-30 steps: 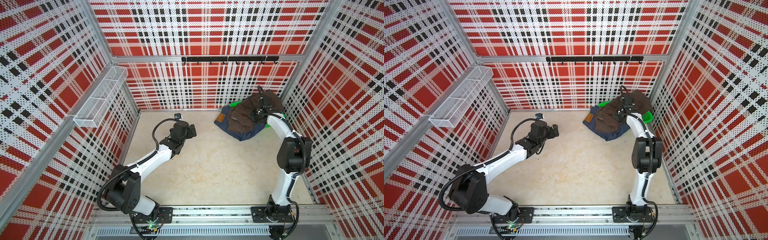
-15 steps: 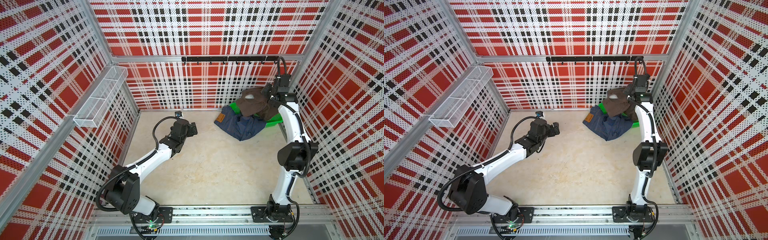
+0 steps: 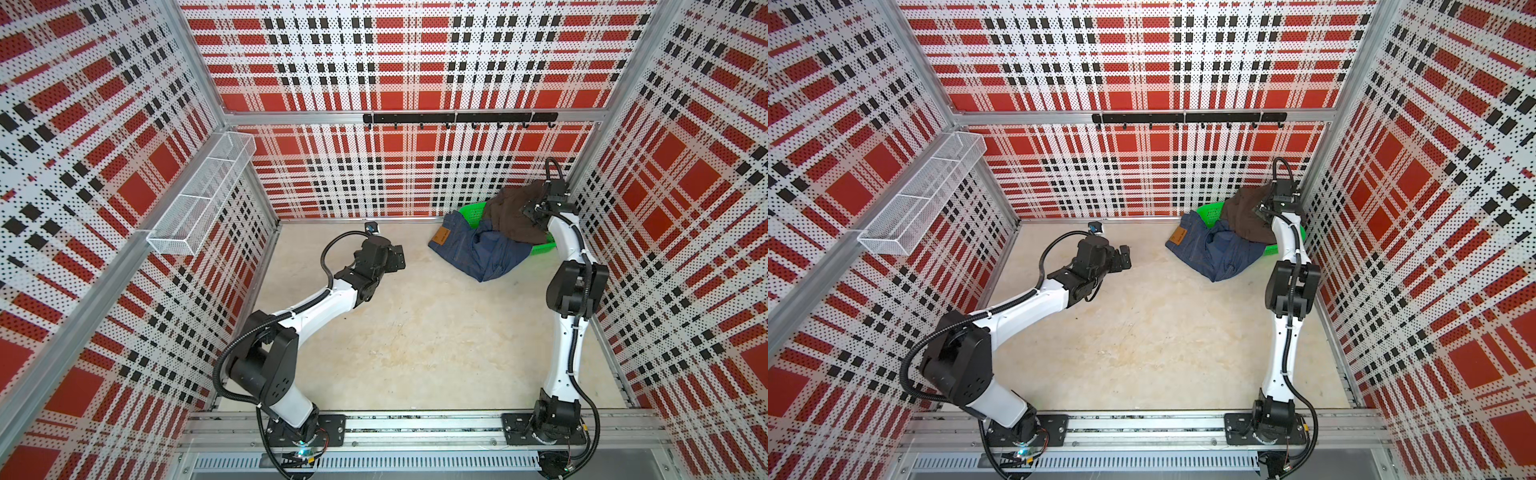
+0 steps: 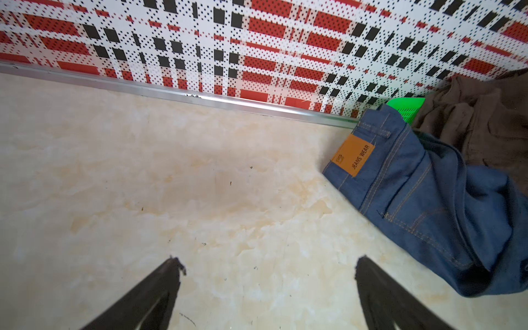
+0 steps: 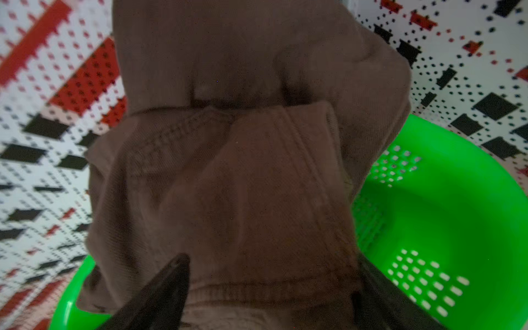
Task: Fold and stack the trousers
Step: Place the trousers into the basket, then pick up the trousers from the basket.
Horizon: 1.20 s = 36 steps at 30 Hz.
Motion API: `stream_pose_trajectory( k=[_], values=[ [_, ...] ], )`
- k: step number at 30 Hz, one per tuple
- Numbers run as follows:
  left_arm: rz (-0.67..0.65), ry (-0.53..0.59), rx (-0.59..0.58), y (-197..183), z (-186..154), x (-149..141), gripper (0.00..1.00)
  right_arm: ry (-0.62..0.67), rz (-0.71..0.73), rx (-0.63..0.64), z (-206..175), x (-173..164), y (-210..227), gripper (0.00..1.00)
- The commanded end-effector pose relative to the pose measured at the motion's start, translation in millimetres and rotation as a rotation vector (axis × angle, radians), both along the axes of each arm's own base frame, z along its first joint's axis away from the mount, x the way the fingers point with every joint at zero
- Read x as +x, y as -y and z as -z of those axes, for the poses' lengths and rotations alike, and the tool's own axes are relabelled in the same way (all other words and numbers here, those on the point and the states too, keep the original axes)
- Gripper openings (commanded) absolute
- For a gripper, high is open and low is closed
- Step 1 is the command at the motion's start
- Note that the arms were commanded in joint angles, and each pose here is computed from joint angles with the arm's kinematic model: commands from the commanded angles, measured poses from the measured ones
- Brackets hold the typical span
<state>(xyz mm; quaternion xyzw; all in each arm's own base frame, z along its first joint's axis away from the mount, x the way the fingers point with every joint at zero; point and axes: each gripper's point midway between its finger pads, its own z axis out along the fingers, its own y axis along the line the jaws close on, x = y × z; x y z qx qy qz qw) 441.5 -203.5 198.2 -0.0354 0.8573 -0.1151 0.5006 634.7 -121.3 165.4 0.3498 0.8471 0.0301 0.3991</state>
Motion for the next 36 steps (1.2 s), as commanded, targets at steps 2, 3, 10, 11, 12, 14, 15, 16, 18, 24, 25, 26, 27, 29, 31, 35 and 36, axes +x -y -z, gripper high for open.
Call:
stream_pose_trajectory(
  k=[2, 3, 10, 11, 12, 14, 15, 16, 18, 24, 25, 26, 27, 29, 31, 35, 36],
  values=[
    [0.044, 0.035, -0.023, 15, -11, 5, 0.98, 0.023, -0.013, 0.032, -16, -7, -1, 1.00],
    [0.045, 0.033, -0.023, 16, -10, 5, 0.98, 0.018, -0.011, 0.048, -12, -9, 1, 1.00],
    [0.053, 0.027, -0.023, 19, -2, 7, 0.98, 0.022, 0.006, 0.139, 5, -19, 22, 1.00],
    [0.055, 0.025, -0.023, 20, -1, 7, 0.98, 0.023, 0.004, 0.134, 7, -18, 25, 1.00],
    [0.056, 0.021, -0.021, 20, 2, 8, 0.98, 0.025, 0.004, 0.132, 10, -16, 27, 1.00],
    [0.059, 0.019, -0.021, 23, 4, 10, 0.98, 0.042, -0.016, 0.138, 16, -8, 26, 1.00],
    [0.060, 0.016, -0.021, 23, 5, 11, 0.98, 0.055, -0.032, 0.148, 20, -3, 23, 1.00],
    [0.062, 0.014, -0.021, 24, 6, 12, 0.98, 0.069, -0.047, 0.160, 24, 3, 21, 1.00],
    [0.065, 0.011, -0.018, 26, 8, 14, 0.98, 0.106, -0.076, 0.200, 31, 14, 15, 1.00],
    [0.070, 0.000, -0.015, 31, 13, 20, 0.98, 0.189, -0.113, 0.285, 49, 37, -4, 1.00],
    [0.073, -0.001, -0.015, 32, 13, 21, 0.98, 0.192, -0.116, 0.297, 54, 40, -7, 1.00],
    [0.073, -0.002, -0.013, 33, 14, 21, 0.98, 0.196, -0.117, 0.310, 57, 43, -10, 1.00],
    [0.072, -0.004, -0.012, 33, 15, 23, 0.98, 0.198, -0.119, 0.321, 62, 46, -13, 1.00],
    [0.074, -0.007, -0.009, 34, 15, 24, 0.98, 0.204, -0.120, 0.338, 68, 50, -17, 1.00],
    [0.076, -0.007, -0.009, 35, 15, 25, 0.98, 0.214, -0.121, 0.351, 73, 54, -21, 1.00],
    [0.078, -0.006, -0.006, 36, 13, 27, 0.98, 0.239, -0.121, 0.389, 76, 60, -28, 0.97],
    [0.079, -0.004, -0.004, 36, 12, 27, 0.98, 0.250, -0.122, 0.393, 74, 60, -30, 0.92]
  ],
)
